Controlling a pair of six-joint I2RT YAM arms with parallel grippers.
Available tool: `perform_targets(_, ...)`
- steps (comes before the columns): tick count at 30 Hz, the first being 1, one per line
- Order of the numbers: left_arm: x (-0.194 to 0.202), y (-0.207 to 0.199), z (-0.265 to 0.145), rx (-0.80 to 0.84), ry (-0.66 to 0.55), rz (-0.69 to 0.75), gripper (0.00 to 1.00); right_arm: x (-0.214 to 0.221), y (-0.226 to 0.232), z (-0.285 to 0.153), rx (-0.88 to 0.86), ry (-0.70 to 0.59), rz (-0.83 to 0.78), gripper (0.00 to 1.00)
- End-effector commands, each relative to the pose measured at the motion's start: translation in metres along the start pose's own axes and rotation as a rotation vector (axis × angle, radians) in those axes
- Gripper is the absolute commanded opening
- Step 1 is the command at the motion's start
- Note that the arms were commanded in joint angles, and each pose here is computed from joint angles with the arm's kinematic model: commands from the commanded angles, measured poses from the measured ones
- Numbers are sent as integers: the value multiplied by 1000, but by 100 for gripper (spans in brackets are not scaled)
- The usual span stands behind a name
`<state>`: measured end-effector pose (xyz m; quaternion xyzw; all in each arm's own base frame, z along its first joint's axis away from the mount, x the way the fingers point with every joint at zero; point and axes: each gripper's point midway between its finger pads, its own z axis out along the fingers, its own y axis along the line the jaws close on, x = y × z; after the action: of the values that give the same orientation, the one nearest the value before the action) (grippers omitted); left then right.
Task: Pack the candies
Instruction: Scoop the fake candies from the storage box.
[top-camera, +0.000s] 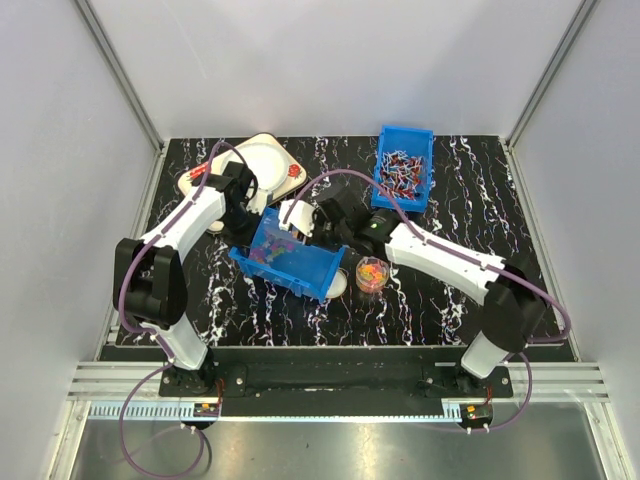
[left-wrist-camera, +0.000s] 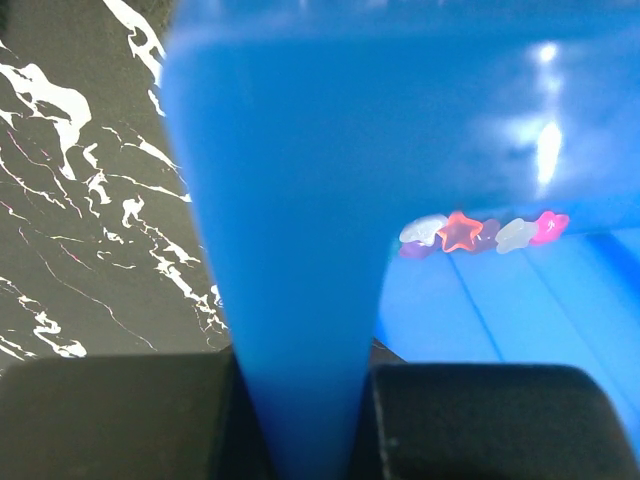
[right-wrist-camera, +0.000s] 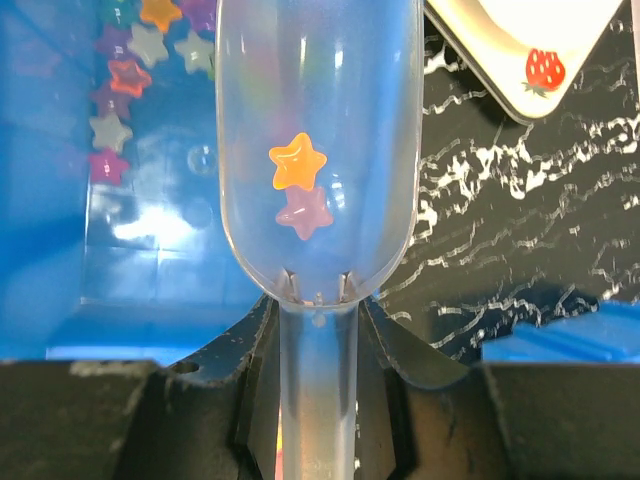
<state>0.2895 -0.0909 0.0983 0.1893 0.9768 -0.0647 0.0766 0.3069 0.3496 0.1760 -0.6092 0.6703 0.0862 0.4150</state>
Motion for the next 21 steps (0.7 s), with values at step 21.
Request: perform_targets(21,-27,-13,-26,52,-119,3,0,122,3,-167,80,282,-107,0)
